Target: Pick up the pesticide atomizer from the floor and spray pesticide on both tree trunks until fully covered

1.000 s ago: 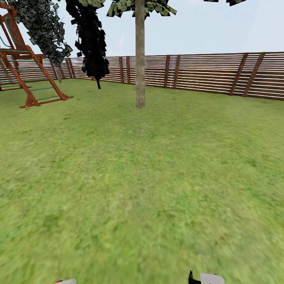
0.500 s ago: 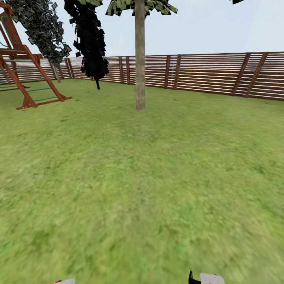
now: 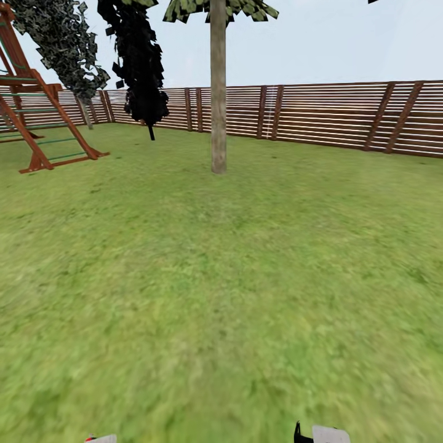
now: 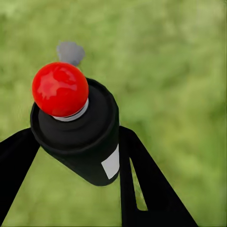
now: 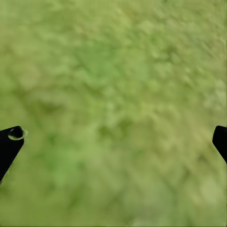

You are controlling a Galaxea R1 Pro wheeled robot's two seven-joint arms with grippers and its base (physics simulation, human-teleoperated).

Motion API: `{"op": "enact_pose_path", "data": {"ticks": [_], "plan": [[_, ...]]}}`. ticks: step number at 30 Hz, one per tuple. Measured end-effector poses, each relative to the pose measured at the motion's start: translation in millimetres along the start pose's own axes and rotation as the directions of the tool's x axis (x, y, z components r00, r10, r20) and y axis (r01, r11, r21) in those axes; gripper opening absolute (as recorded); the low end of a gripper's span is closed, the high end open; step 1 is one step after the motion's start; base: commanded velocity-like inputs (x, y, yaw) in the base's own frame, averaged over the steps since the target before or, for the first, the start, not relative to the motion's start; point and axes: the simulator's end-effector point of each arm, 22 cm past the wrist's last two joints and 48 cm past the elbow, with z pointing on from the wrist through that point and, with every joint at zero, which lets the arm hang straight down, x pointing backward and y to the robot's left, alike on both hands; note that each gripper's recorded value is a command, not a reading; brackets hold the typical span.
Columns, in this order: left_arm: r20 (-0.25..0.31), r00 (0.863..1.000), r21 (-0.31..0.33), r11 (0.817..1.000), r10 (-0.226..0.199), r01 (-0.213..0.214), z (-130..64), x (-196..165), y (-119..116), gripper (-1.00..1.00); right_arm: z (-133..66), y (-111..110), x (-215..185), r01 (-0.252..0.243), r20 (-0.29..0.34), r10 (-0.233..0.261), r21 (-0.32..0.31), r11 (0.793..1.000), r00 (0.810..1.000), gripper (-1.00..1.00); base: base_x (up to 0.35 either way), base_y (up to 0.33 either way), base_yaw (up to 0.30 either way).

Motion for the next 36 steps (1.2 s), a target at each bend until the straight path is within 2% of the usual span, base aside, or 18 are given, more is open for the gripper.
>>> {"op": "enact_pose_path", "data": {"ticks": [36], "plan": [[-0.002,1.0,-0.002,1.0,0.001,-0.001,0.0,0.4,1.4,-1.0,0.2,-0.5,0.0,0.001,0.0,-0.001,0.0,1.0,1.0,1.0,0.338,0.0,0.006]]}}
